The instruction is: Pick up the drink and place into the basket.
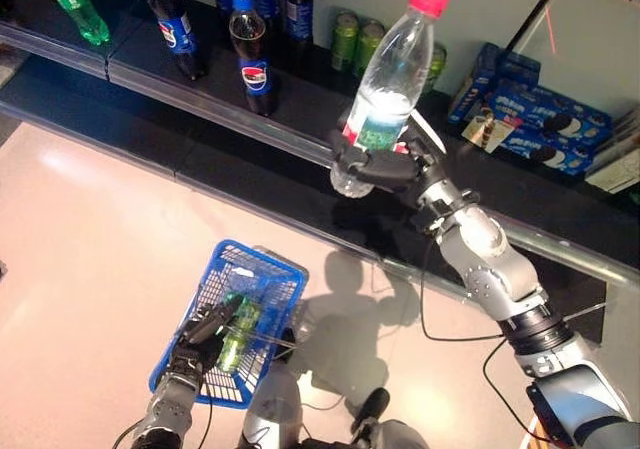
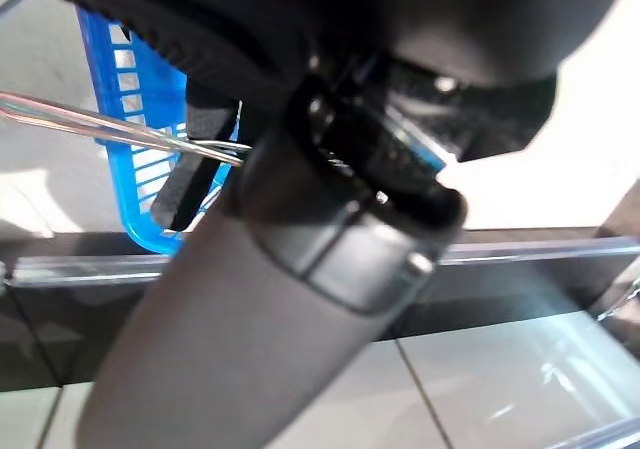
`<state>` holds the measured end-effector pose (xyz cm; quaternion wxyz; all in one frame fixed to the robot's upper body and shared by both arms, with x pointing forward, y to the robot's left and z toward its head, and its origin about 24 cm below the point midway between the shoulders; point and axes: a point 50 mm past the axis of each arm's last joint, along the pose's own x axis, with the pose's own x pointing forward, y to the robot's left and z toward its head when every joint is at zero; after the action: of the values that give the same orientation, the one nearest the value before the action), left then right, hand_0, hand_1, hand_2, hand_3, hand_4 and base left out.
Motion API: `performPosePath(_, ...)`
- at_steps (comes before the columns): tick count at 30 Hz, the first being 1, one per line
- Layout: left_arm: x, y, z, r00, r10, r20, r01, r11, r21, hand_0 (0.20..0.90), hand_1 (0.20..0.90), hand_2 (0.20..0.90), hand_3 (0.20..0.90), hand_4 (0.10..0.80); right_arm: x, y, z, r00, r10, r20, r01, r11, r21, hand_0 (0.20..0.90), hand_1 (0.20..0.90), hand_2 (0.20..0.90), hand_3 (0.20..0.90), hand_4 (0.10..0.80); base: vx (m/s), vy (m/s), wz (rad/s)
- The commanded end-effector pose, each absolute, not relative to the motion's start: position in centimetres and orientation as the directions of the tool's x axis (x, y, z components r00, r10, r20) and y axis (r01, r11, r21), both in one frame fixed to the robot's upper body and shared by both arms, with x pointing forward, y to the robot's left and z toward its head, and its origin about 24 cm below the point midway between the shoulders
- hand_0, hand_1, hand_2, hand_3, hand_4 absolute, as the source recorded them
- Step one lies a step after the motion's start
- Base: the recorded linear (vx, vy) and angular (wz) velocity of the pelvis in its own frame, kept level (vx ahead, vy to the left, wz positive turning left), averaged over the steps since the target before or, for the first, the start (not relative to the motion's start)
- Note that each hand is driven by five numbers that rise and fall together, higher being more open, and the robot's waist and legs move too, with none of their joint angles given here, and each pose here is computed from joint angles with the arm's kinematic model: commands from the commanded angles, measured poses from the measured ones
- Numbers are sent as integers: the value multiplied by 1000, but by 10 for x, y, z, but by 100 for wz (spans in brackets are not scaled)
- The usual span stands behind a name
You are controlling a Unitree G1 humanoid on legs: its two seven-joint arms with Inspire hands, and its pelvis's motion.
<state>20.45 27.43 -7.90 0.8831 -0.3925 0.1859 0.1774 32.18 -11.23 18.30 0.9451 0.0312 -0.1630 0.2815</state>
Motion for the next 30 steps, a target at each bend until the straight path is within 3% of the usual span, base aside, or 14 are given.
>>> performPosePath(1,222,271,-44,984,120,-133,-180,657,-732,300,300,300,200,100,302,-92,196,654,545,524,-628,778,-27,300,300,300,200,100,-3,-4,3)
performPosePath(6,232,260,-27,997,78,-24,-68,635,-769,300,300,300,200,100,299,-88,189,666,535,519,-613,790,-27,300,300,300,200,100,-7,-5,12)
performPosePath(15,255,220,55,933,-176,313,355,591,-724,300,300,300,200,100,297,-85,175,699,501,510,-565,824,-35,300,300,300,200,100,16,-8,19)
performPosePath(18,255,217,61,922,-195,334,382,581,-718,300,300,300,200,100,296,-85,174,701,502,507,-564,825,-37,300,300,300,200,100,14,4,18)
performPosePath(24,253,196,104,821,-325,470,570,526,-632,300,300,300,200,100,294,-82,170,698,513,501,-544,833,-95,300,300,300,200,100,36,7,15)
performPosePath(28,253,195,105,817,-328,474,575,523,-630,300,300,300,200,100,294,-82,170,697,513,500,-544,833,-97,300,300,300,200,100,20,2,10)
performPosePath(30,246,184,125,735,-398,549,678,471,-565,300,300,300,200,100,290,-79,166,691,529,492,-539,831,-137,300,300,300,200,100,77,19,2)
